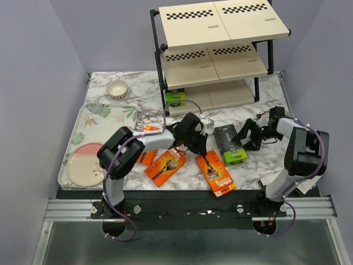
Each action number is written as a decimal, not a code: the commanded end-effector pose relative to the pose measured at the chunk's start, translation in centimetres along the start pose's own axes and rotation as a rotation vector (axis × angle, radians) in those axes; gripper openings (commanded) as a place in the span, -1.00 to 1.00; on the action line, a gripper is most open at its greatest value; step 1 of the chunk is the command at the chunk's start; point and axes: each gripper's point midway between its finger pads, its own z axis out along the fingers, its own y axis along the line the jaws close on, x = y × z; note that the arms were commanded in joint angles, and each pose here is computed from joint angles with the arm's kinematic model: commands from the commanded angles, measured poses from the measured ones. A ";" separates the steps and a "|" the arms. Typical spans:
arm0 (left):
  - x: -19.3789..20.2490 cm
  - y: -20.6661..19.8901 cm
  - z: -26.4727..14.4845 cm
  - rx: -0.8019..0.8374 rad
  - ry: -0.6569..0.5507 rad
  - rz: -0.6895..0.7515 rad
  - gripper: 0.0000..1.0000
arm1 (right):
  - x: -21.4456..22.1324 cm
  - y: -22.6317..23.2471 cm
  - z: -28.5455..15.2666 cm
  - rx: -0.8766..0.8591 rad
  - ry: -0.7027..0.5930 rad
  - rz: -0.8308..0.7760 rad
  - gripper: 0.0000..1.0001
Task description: Place and organize the shaving razors onto the shelf
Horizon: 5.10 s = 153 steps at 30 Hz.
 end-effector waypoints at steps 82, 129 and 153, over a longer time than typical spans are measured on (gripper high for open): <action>-11.1 -3.2 1.8 0.312 -0.325 -0.705 0.97 | 2.0 5.9 -2.5 -0.321 -0.306 0.237 -0.99; -18.3 -1.7 -0.5 0.446 -0.522 -0.508 -0.03 | 0.5 3.4 -2.5 -0.268 -0.334 0.291 0.50; -20.5 4.1 2.6 0.257 -0.538 -0.740 0.36 | -10.7 5.7 0.3 -0.479 -0.328 0.365 0.54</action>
